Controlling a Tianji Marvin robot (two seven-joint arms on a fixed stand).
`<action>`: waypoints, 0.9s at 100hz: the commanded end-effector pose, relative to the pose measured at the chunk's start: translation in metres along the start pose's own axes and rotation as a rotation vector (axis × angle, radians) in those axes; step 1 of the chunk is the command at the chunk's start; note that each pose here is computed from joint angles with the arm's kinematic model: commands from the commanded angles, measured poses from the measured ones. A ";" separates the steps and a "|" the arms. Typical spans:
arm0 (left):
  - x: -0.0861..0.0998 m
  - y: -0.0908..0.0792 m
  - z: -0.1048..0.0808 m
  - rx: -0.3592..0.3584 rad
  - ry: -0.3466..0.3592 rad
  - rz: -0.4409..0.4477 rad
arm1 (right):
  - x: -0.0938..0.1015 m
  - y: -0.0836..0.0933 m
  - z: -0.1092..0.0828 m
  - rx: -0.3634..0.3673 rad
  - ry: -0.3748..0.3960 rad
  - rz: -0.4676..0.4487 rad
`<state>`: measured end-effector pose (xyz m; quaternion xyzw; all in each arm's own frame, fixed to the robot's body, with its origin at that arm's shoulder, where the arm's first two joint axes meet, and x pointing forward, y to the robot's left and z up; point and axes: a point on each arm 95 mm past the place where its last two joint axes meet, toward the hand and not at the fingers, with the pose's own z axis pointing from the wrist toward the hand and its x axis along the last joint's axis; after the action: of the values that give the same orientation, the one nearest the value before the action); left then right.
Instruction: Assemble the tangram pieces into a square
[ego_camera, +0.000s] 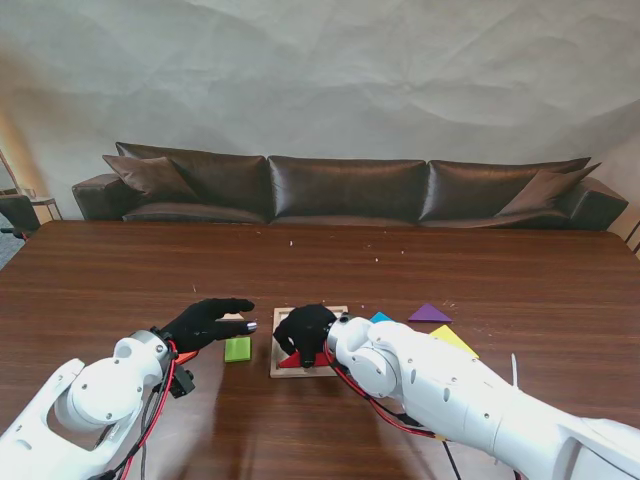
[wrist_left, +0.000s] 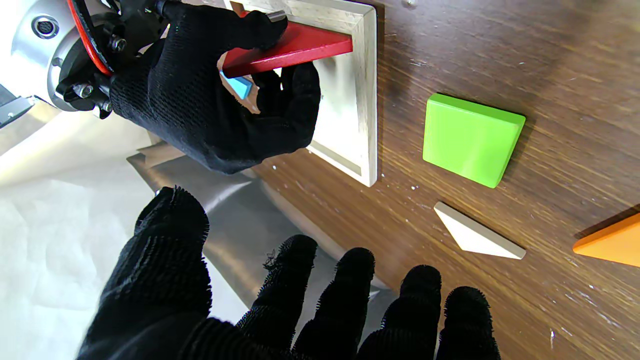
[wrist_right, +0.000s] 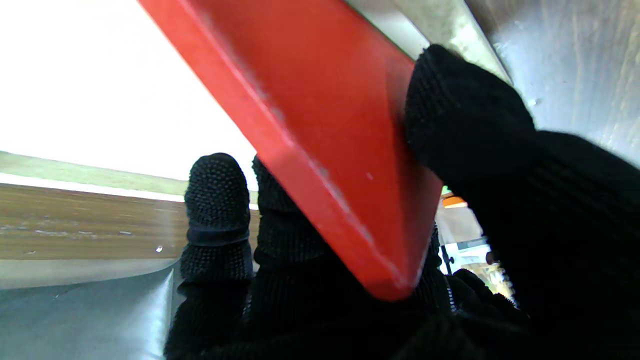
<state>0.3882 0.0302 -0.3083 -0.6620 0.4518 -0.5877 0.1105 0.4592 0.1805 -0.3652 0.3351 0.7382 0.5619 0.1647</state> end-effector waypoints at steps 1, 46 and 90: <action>0.000 0.002 0.000 -0.021 -0.003 -0.001 | 0.003 -0.001 0.000 0.015 0.011 -0.002; -0.001 0.003 0.001 -0.027 -0.004 -0.002 | -0.002 0.000 0.002 0.003 -0.006 -0.013; -0.001 0.004 0.002 -0.034 -0.006 -0.004 | -0.009 0.001 0.004 0.014 -0.029 -0.005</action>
<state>0.3889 0.0296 -0.3106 -0.6636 0.4550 -0.5840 0.1076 0.4696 0.1763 -0.3655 0.3422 0.7346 0.5586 0.1767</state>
